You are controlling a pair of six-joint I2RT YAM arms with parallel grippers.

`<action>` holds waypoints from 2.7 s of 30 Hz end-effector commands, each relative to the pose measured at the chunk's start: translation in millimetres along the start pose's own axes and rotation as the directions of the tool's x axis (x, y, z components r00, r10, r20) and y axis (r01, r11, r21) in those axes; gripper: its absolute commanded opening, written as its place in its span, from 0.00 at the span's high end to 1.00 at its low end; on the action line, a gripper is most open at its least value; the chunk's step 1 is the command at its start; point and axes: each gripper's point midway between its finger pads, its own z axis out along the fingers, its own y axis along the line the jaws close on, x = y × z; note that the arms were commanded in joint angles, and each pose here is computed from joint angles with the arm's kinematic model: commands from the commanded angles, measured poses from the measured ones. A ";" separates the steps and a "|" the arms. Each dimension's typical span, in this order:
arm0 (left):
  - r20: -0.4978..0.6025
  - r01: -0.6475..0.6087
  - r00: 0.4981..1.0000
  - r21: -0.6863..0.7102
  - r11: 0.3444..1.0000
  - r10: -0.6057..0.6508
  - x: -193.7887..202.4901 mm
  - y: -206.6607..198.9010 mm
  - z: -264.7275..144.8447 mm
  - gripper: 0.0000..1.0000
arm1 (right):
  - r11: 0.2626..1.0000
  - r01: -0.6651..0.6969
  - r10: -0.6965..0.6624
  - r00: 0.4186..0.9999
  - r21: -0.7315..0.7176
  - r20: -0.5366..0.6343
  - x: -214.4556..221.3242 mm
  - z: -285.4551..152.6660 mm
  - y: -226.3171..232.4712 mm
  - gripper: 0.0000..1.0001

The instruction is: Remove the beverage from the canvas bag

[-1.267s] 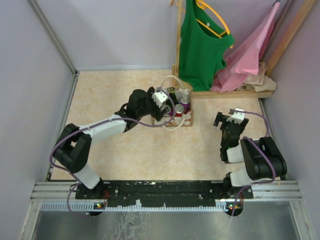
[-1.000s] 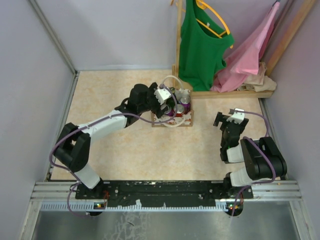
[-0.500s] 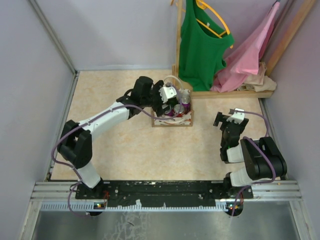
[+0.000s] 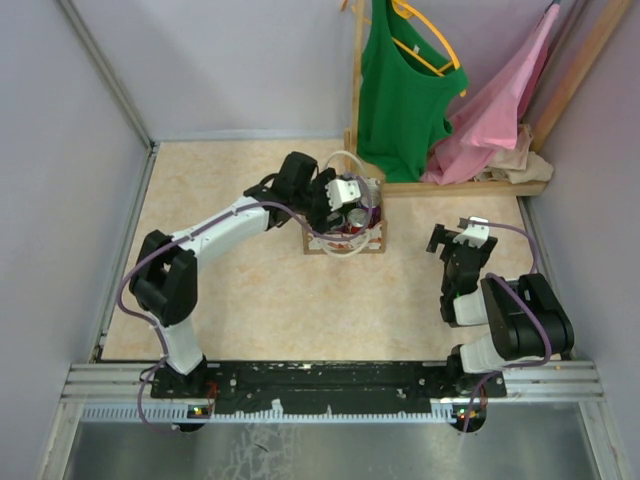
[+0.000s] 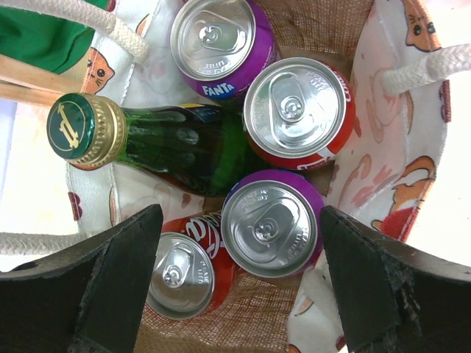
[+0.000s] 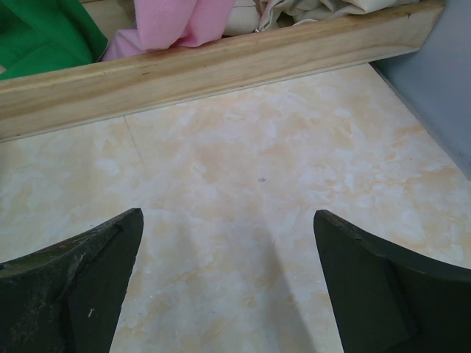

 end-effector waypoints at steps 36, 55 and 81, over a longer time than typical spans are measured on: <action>-0.059 -0.001 0.998 0.035 0.999 0.003 -13.1 15.9 -4.2 0.12 | 1.000 -0.027 0.027 0.997 0.004 0.067 -21.1 6.4 1.1 0.01; -0.018 0.014 1.000 0.065 0.998 -0.013 -18.8 6.1 -7.7 0.12 | 1.000 -0.027 0.027 0.997 0.004 0.066 -20.8 6.2 1.1 0.01; -0.148 0.100 0.986 0.110 0.989 -0.083 25.2 -13.1 15.8 0.12 | 1.000 -0.027 0.027 0.997 0.004 0.067 -21.1 6.4 1.1 0.01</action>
